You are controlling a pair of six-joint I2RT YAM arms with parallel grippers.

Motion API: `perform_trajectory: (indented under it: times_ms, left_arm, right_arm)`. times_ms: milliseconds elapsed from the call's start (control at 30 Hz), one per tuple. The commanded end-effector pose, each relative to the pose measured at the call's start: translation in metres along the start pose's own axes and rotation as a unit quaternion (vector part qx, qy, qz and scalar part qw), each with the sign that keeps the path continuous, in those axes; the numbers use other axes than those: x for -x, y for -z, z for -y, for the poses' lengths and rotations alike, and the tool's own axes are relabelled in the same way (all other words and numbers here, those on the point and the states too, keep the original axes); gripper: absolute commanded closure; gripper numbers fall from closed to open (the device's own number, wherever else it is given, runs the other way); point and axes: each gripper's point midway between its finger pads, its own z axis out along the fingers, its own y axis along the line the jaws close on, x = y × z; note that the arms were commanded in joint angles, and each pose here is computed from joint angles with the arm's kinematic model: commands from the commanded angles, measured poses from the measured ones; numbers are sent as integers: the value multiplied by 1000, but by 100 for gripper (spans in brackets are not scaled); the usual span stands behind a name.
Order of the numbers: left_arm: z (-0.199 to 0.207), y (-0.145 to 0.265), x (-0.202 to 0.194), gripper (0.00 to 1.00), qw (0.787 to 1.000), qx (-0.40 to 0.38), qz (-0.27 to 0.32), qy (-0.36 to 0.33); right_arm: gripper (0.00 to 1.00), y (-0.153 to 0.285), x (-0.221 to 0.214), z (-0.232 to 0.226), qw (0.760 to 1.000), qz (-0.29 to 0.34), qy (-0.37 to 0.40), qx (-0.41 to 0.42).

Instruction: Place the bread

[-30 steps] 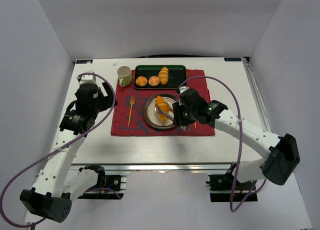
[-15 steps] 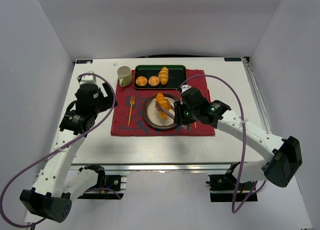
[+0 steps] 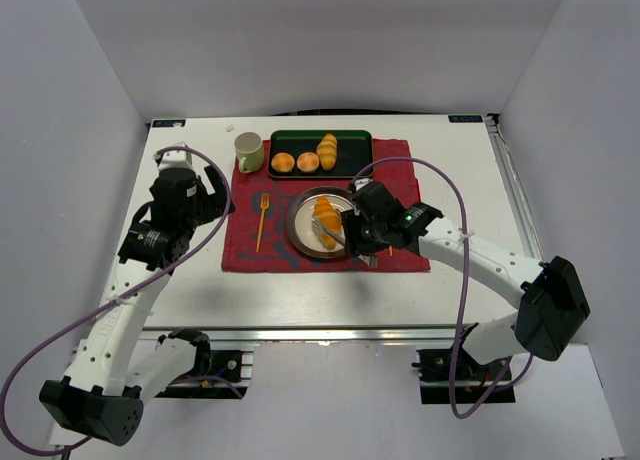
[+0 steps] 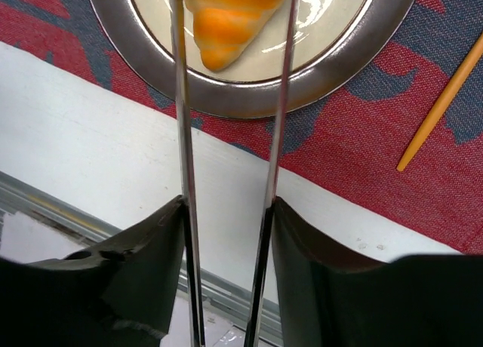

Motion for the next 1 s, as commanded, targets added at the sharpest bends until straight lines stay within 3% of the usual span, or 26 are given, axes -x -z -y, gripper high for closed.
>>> perform_trajectory:
  times_ms: [0, 100, 200, 733, 800, 867, 967]
  left_arm:
    - [3, 12, 16, 2, 1000, -9, 21, 6]
    - [2, 12, 15, 2, 1000, -6, 21, 5]
    - [1, 12, 16, 2, 1000, -5, 22, 5]
    - [2, 14, 19, 2, 1000, -5, 25, 4]
    - [2, 14, 18, 2, 1000, -6, 24, 4]
    - [2, 14, 18, 2, 1000, -6, 23, 4]
    - [1, 17, 20, 2, 1000, -5, 25, 4]
  right_arm:
    - [47, -6, 10, -4, 1000, 20, -3, 1]
    - [32, -6, 9, -4, 1000, 21, -3, 2]
    - [26, -5, 10, -4, 1000, 23, -2, 3]
    - [23, -6, 7, -2, 1000, 20, -2, 0]
    - [20, -6, 6, -1, 1000, 19, 2, -1]
    - [11, -5, 1, 2, 1000, 22, 20, 0]
    - [11, 0, -12, 10, 999, 40, 34, 7]
